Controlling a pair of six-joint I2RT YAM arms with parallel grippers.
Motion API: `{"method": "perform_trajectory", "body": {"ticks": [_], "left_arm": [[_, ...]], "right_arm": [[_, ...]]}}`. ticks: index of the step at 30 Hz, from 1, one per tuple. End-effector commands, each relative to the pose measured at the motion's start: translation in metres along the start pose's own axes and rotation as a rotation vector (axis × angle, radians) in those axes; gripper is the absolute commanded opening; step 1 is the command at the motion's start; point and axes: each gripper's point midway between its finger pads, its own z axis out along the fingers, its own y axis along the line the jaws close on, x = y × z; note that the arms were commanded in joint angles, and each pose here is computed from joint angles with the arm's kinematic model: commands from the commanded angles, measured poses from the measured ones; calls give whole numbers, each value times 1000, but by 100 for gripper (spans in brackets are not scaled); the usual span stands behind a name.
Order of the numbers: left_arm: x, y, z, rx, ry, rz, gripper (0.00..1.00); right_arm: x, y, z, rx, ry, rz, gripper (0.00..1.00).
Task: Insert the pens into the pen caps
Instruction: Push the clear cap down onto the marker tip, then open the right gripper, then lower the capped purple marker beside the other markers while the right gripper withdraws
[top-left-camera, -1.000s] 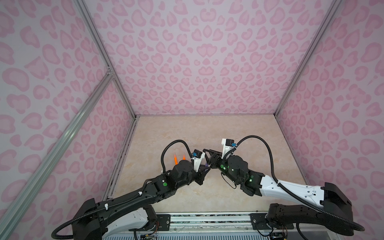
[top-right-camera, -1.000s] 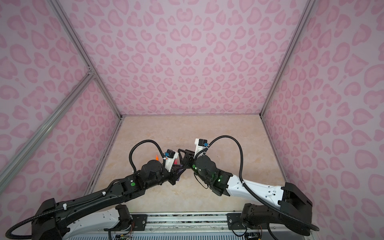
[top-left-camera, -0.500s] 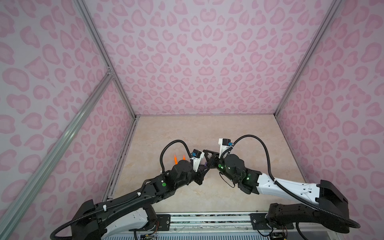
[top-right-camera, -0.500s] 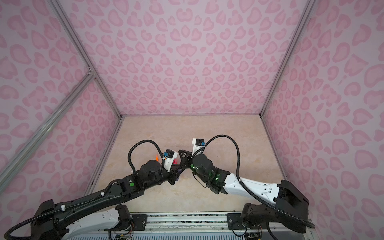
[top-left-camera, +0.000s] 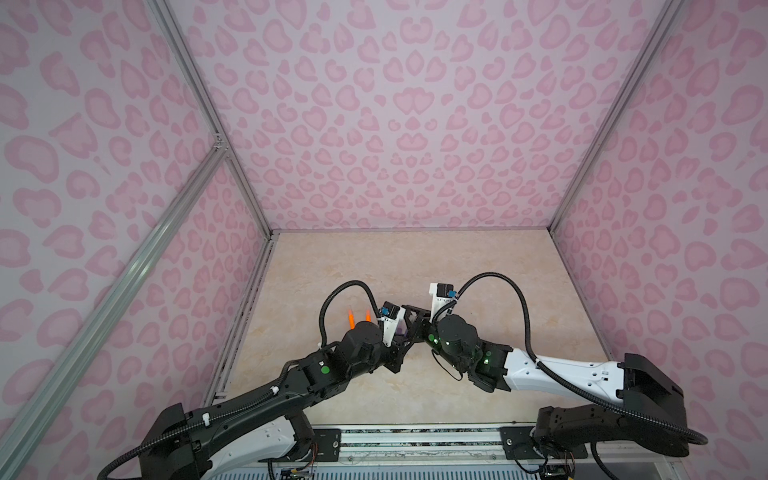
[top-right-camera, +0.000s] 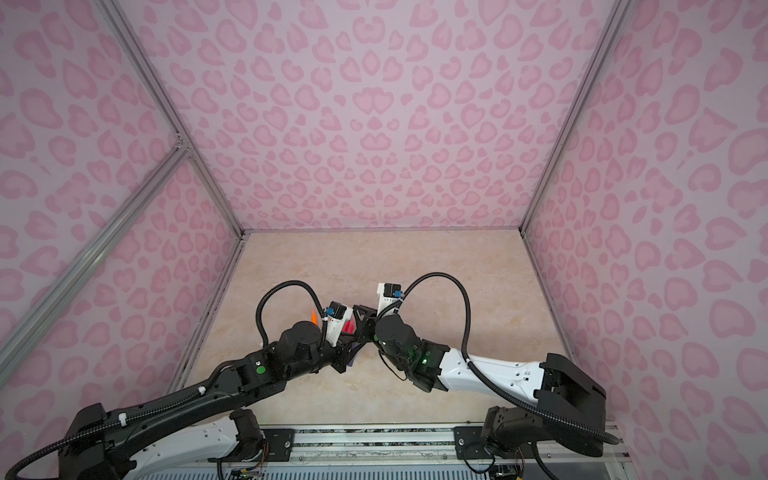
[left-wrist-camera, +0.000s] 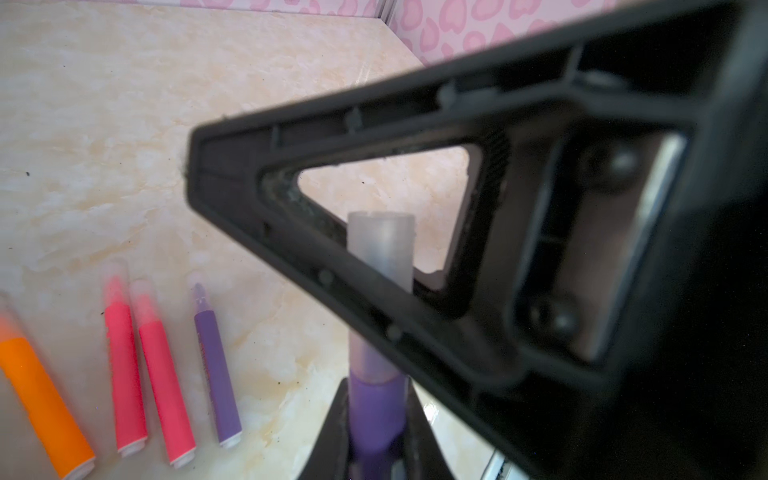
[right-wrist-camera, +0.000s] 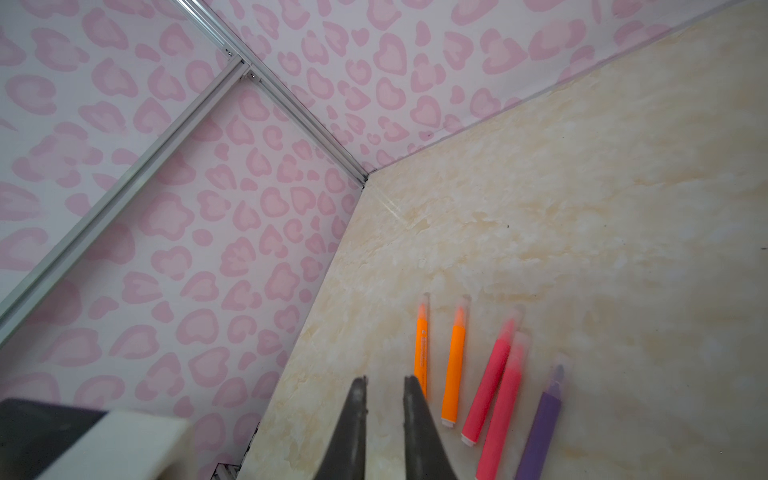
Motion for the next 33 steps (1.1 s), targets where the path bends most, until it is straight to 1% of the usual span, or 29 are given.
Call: {"method": "perform_trajectory", "body": {"ticks": [1,3,7,10,14,16,25,33], "left_arm": [[-32,28,-8,-167,-145,-30,3],[-33,34,-11,-198,-160,-34,3],[-33,39,-15,-220,-178,-49,3],[-32,42,-15,-200,-177,-77,4],[-30,53,-16,-178,-183,-139,4],[-30,56,-16,-171,-183,-148,4],[-33,64,-24,-169,-225,-173,4],[-36,77,-34,-165,-259,-224,4]], "right_arm": [[29,-3,-3,47,100,-53,0],[36,-2,-1,50,118,-50,0],[47,-2,-4,63,116,-55,0],[54,-1,-7,37,109,-37,0],[62,8,-10,-12,119,-28,0],[66,11,-11,-22,116,-31,0],[81,23,-13,-39,134,-53,0],[83,17,-16,-23,125,-58,0]]}}
